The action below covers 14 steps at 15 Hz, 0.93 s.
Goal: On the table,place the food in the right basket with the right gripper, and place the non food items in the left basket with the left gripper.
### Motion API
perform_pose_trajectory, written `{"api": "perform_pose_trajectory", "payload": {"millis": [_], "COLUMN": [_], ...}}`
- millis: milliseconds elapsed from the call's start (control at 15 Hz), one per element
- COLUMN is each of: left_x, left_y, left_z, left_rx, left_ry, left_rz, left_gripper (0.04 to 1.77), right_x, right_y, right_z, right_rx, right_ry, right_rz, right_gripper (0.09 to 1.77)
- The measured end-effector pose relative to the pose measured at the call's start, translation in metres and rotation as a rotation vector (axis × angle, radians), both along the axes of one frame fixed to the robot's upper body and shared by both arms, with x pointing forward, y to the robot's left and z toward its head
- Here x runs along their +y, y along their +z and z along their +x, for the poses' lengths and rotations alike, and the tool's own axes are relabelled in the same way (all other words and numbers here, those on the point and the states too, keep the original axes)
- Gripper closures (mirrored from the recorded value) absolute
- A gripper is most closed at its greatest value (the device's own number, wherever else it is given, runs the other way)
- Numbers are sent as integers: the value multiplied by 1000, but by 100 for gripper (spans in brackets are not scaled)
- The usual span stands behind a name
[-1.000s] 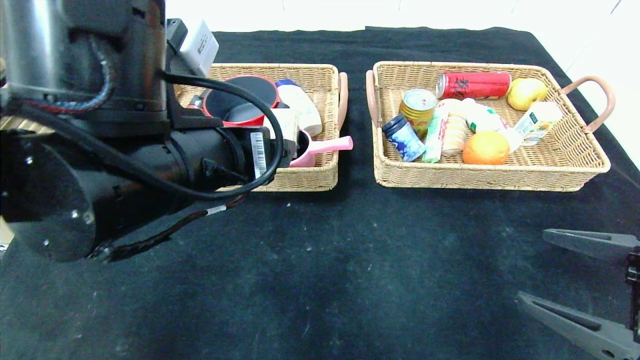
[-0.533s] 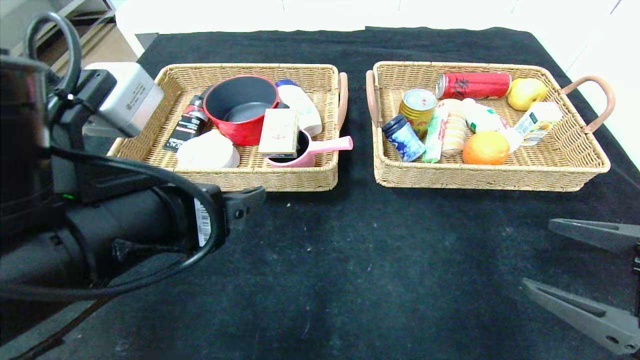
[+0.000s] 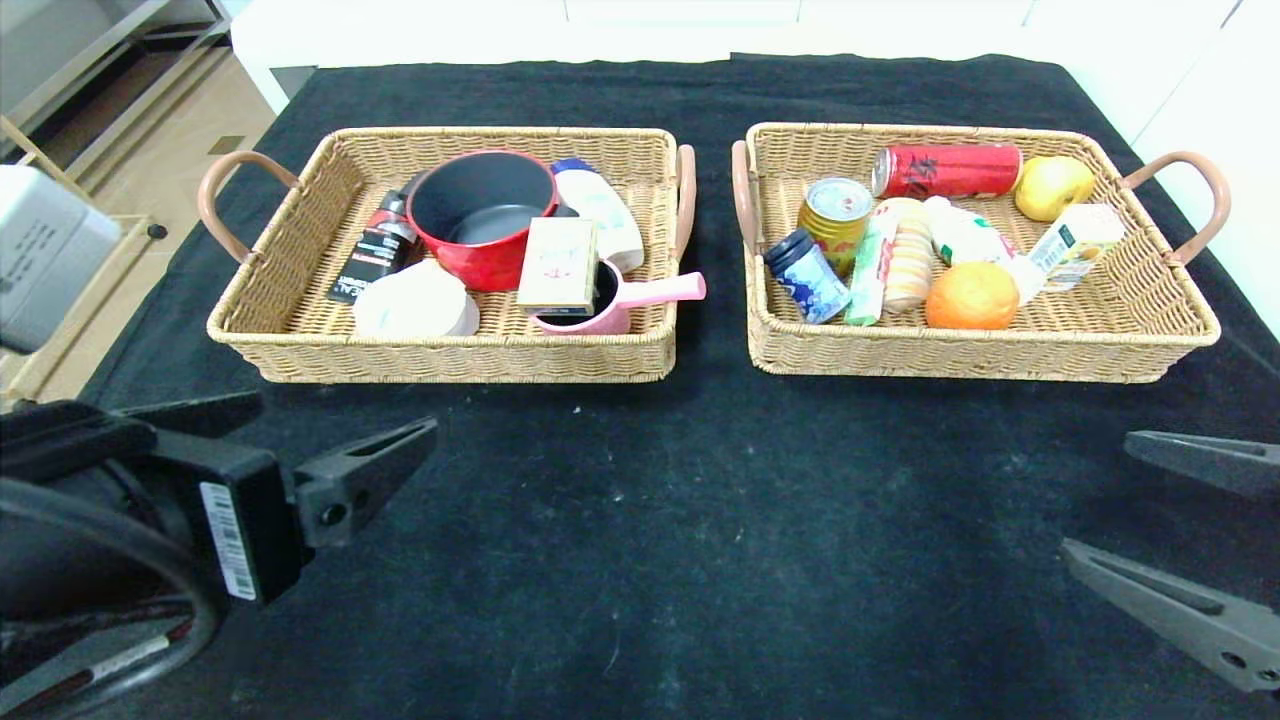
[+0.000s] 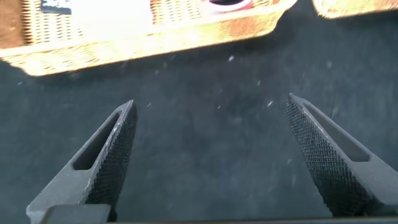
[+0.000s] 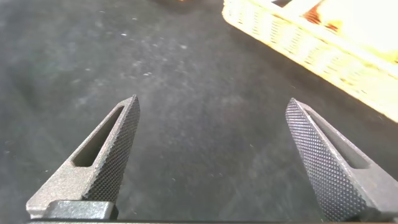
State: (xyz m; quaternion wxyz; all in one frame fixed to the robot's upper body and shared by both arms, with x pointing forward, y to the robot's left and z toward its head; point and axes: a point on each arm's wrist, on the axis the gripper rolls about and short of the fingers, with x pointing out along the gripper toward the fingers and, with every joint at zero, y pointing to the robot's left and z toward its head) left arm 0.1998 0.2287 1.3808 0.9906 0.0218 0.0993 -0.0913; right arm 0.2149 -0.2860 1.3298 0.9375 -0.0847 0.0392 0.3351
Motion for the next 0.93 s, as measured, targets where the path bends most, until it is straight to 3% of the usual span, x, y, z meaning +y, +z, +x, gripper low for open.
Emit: {"api": "perform_pose_trajectory", "payload": {"millis": [200, 333, 533, 733, 933], "left_x": [10, 16, 33, 57, 76], "left_y": [-2, -10, -15, -19, -19], "left_z": [-9, -9, -7, -12, -24], "left_rx": [-80, -151, -326, -364, -355], "left_ry": [-14, -7, 107, 251, 355], "left_rz": [9, 88, 157, 176, 175], "left_gripper": [9, 9, 9, 9, 9], "right_x": [-4, -10, -20, -30, -40], "right_y": [2, 1, 5, 11, 21], "right_z": [-4, -11, -31, -66, -102], "right_rx": [-7, 15, 33, 91, 52], "right_ry": [-37, -76, -123, -146, -188], "right_rz": [12, 6, 2, -13, 0], "right_gripper": [15, 15, 15, 15, 15]}}
